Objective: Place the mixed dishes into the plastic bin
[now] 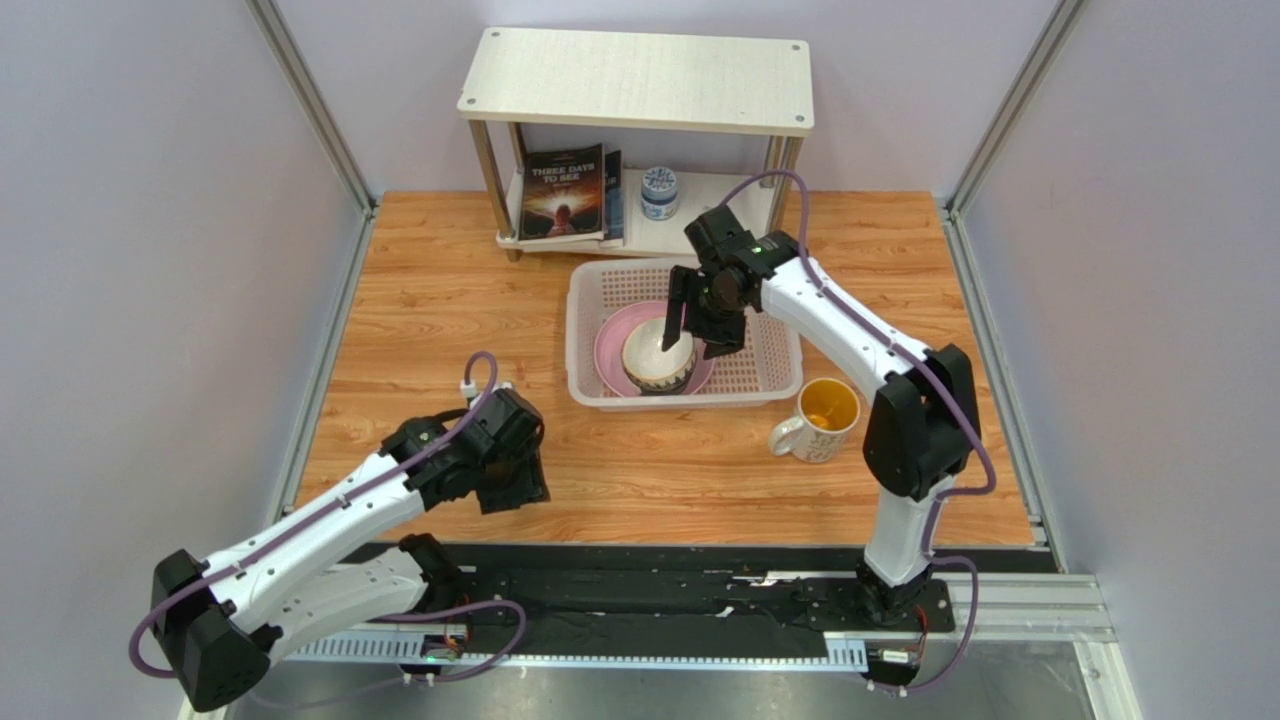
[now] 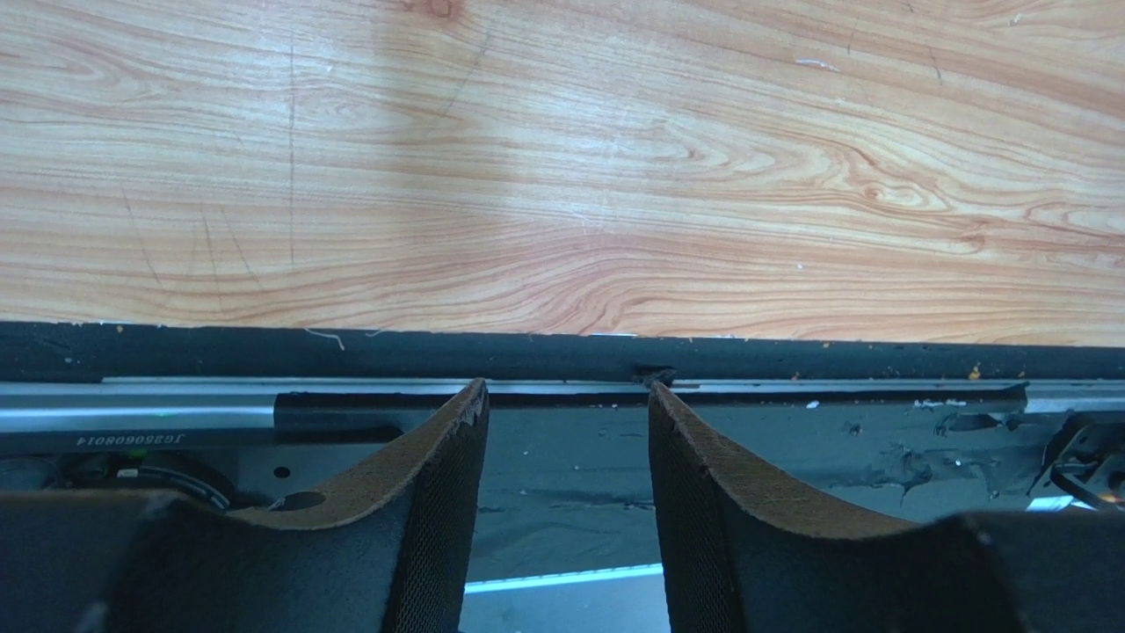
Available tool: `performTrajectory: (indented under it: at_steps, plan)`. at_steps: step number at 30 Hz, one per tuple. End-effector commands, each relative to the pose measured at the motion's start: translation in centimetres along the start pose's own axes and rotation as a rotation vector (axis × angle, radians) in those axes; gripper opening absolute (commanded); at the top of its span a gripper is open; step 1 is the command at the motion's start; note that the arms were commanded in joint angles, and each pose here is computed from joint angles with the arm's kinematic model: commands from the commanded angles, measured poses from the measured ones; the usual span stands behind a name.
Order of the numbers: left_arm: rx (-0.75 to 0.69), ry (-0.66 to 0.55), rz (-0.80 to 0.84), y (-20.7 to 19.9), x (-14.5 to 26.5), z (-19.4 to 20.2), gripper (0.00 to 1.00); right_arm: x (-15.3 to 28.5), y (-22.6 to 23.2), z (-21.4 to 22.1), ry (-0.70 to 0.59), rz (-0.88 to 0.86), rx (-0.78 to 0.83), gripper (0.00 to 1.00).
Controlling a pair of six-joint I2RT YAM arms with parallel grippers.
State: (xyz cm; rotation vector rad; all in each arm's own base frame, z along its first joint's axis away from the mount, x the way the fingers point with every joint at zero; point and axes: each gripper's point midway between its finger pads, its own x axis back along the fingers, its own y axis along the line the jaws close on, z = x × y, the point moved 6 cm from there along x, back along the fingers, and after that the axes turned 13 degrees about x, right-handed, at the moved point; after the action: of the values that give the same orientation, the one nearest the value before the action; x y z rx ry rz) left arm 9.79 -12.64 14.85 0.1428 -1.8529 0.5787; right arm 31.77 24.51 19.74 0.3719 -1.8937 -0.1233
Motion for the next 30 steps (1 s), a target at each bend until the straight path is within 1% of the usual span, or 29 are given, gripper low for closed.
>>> performTrajectory:
  at_steps: [1, 4, 6, 8, 9, 11, 14, 15, 16, 17, 27, 28, 30]
  plan:
    - [-0.015, -0.007, 0.051, -1.5, 0.9, -0.7, 0.54, 4.2, 1.2, -0.9, -0.102, -0.094, -0.016, 0.68]
    - [-0.019, -0.002, 0.055, -1.8, 1.0, -0.7, 0.54, 5.1, 1.1, -0.7, -0.112, -0.095, -0.019, 0.68]
    - [-0.025, -0.005, 0.059, -2.0, 1.1, -0.8, 0.54, 4.9, 0.8, -0.5, -0.110, -0.087, -0.031, 0.68]
    - [-0.026, -0.005, 0.059, -1.9, 1.1, -0.8, 0.54, 4.3, 0.6, -0.6, -0.105, -0.085, -0.034, 0.68]
    - [-0.027, -0.003, 0.058, -1.9, 1.0, -0.8, 0.54, 3.9, 0.6, -0.7, -0.094, -0.082, -0.032, 0.65]
    - [-0.029, 0.001, 0.056, -1.9, 0.9, -0.7, 0.54, 2.2, 0.5, -0.4, -0.041, -0.071, -0.019, 0.63]
    - [-0.027, 0.003, 0.055, -1.7, 1.0, -0.6, 0.54, 0.7, 0.0, -0.4, 0.010, -0.038, -0.023, 0.48]
    - [-0.027, 0.001, 0.056, -1.5, 1.0, -0.6, 0.54, 0.4, -0.2, -0.4, 0.010, -0.025, -0.021, 0.38]
    - [-0.025, -0.003, 0.061, -1.5, 1.0, -0.6, 0.54, 0.2, -0.3, -0.4, 0.011, -0.017, -0.023, 0.33]
    - [-0.024, -0.003, 0.056, -1.4, 0.9, -0.5, 0.54, -0.1, -0.3, -0.4, 0.017, -0.013, -0.021, 0.31]
    - [-0.030, 0.001, 0.055, -1.3, 0.8, -0.5, 0.53, -0.9, -0.4, -0.3, 0.027, -0.012, -0.031, 0.29]
    - [-0.029, 0.002, 0.052, -1.3, 0.8, -0.5, 0.53, -1.0, -0.5, -0.3, 0.029, -0.012, -0.036, 0.27]
    - [-0.029, 0.003, 0.054, -1.3, 0.8, -0.5, 0.53, -1.3, -0.3, -0.3, 0.036, -0.019, -0.040, 0.17]
